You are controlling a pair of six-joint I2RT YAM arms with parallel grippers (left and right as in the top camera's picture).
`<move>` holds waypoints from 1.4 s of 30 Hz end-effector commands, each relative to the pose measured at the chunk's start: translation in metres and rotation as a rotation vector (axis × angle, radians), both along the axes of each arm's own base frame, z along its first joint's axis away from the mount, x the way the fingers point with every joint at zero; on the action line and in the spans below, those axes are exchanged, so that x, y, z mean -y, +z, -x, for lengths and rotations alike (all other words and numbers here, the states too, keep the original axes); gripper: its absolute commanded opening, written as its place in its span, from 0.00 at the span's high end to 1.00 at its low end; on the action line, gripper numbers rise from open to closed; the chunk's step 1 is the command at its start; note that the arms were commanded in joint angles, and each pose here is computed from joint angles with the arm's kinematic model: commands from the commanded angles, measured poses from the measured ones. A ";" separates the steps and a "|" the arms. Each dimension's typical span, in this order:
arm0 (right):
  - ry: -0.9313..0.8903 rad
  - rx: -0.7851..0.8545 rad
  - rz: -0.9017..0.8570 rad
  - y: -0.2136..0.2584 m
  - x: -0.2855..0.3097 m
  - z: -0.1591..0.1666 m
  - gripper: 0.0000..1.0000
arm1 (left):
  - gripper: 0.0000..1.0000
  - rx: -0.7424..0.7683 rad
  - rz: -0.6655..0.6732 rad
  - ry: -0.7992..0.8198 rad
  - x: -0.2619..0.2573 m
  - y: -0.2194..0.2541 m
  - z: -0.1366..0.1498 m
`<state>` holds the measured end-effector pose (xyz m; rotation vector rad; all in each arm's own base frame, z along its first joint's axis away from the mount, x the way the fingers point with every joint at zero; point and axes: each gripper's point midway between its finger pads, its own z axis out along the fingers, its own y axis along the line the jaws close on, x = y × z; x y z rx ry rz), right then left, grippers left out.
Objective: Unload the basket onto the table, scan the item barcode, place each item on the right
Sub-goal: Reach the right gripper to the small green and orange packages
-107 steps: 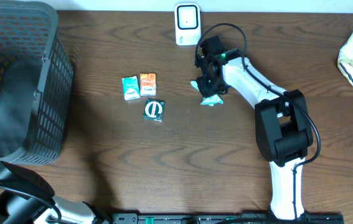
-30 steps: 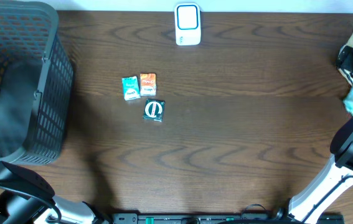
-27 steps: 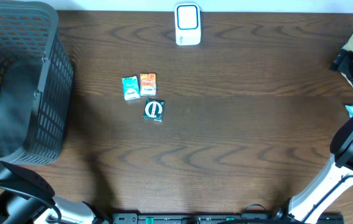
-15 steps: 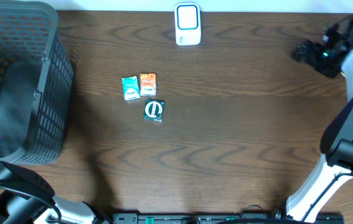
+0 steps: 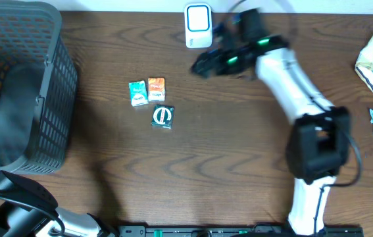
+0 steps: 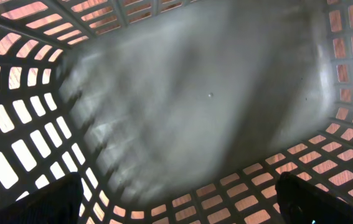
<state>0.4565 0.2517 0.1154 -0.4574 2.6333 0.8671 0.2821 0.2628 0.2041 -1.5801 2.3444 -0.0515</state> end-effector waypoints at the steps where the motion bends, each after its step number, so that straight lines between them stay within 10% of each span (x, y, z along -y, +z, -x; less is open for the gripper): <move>1: 0.050 -0.029 0.122 -0.045 -0.030 0.018 0.02 | 0.02 -0.010 0.007 0.008 -0.001 -0.003 0.002; 18: -0.131 0.260 0.242 -0.059 -0.094 -0.016 0.02 | 0.02 -0.010 0.007 0.008 -0.001 -0.003 0.002; 34: -0.232 0.110 0.072 -0.102 -0.123 -0.017 0.44 | 0.02 -0.010 0.007 0.008 -0.001 -0.003 0.002; 42: -0.143 0.034 -0.106 -0.085 -0.156 -0.003 0.49 | 0.03 -0.010 0.007 0.008 -0.001 -0.003 0.002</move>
